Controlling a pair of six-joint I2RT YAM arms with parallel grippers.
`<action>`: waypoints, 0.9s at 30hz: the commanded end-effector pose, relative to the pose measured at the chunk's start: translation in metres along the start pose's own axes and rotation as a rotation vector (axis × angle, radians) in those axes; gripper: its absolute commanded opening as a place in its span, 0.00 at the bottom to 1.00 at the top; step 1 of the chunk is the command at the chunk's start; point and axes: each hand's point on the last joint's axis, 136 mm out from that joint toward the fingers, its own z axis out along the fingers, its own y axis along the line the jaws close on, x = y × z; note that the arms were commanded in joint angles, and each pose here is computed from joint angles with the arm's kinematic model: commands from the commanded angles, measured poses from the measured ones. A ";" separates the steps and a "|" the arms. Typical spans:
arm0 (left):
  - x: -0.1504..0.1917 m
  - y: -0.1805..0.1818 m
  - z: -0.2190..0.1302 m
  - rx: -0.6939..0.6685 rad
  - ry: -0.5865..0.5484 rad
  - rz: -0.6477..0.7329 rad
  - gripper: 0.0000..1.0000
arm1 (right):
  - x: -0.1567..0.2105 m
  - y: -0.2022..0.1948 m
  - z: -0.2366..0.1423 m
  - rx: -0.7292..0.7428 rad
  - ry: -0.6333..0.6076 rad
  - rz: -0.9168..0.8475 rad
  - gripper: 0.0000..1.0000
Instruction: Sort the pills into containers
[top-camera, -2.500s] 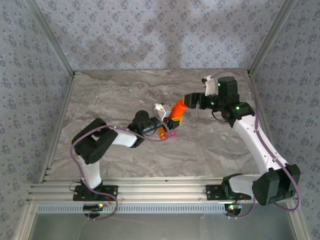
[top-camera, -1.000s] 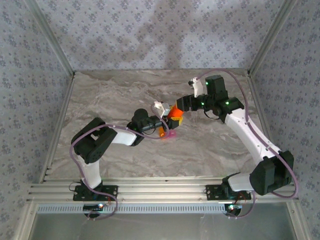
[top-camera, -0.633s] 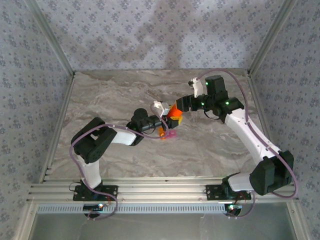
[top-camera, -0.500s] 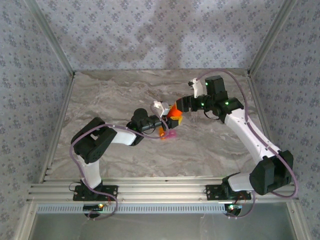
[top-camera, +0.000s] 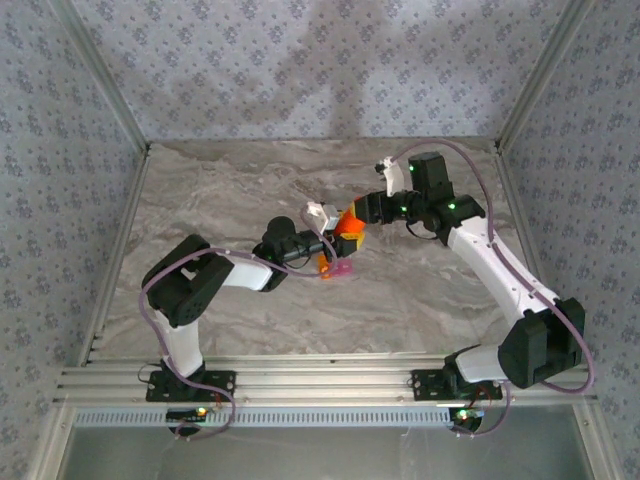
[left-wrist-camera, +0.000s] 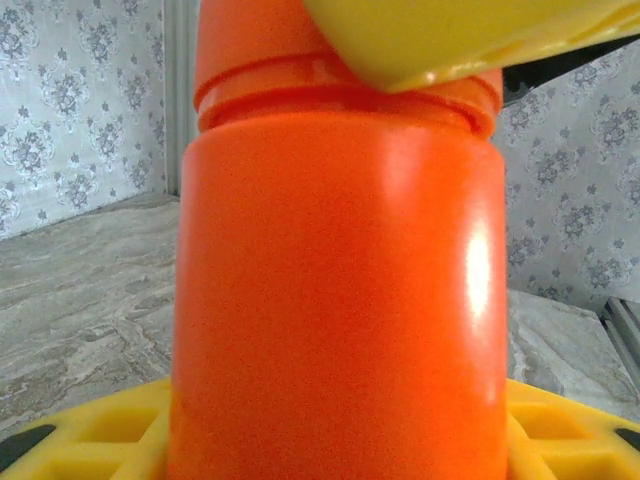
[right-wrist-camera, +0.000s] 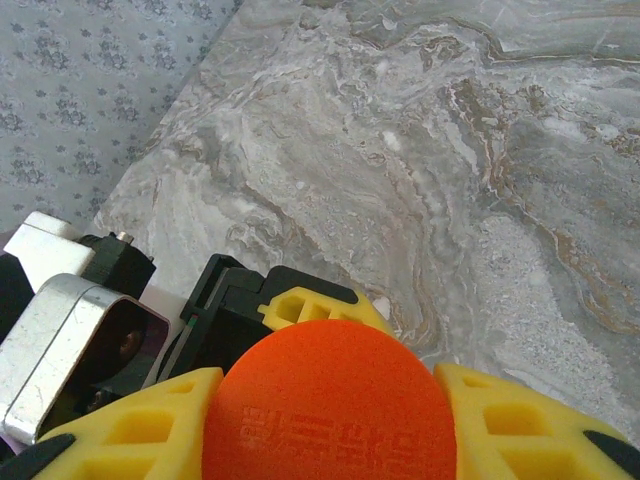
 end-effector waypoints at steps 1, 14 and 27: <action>-0.031 -0.008 0.001 0.038 -0.083 0.044 0.00 | -0.001 0.002 0.001 -0.018 -0.006 0.000 0.38; -0.037 -0.012 -0.004 0.074 -0.121 0.031 0.00 | -0.028 0.015 -0.024 -0.102 -0.166 -0.067 0.35; -0.040 -0.017 -0.004 0.134 -0.135 0.009 0.00 | -0.029 0.025 -0.032 -0.142 -0.200 -0.160 0.34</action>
